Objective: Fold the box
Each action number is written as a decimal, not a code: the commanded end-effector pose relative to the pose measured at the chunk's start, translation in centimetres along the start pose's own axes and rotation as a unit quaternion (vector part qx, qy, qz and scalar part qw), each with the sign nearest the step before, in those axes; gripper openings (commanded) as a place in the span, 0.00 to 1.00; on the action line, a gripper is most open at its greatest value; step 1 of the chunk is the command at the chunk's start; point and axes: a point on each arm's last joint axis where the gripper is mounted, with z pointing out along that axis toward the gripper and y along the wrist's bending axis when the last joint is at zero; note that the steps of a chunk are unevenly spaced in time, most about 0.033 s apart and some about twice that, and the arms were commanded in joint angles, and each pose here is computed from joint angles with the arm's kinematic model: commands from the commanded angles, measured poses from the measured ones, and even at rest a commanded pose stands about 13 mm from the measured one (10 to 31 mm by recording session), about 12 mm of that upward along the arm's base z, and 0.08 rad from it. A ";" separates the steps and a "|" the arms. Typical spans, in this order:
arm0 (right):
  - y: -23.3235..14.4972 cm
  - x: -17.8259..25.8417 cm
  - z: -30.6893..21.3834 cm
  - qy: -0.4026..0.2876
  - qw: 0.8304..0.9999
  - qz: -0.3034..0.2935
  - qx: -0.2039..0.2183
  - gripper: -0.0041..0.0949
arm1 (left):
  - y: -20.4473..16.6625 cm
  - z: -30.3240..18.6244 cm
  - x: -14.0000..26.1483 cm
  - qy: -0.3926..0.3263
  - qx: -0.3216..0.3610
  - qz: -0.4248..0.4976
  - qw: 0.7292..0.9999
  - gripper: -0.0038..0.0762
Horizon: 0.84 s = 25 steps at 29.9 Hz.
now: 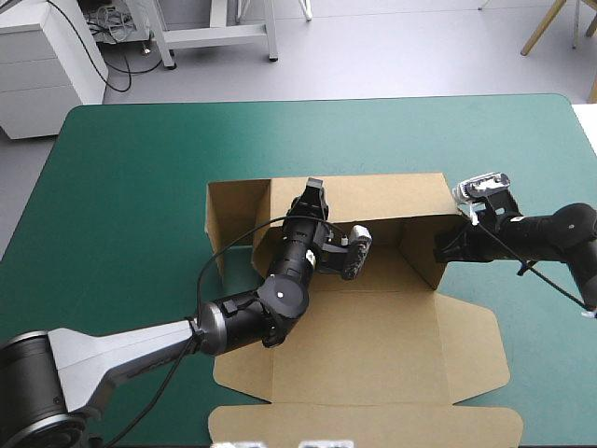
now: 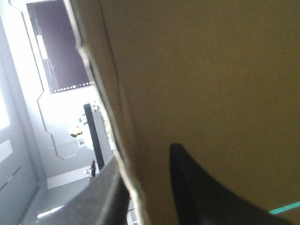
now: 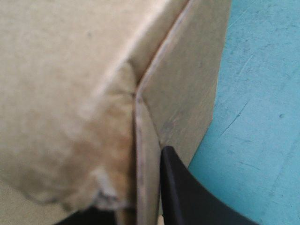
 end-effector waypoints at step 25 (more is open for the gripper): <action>2.0 -0.7 0.2 0.015 0.999 0.050 0.004 0.04 | 4.5 -2.3 -0.2 0.012 -0.121 -0.023 0.992 0.51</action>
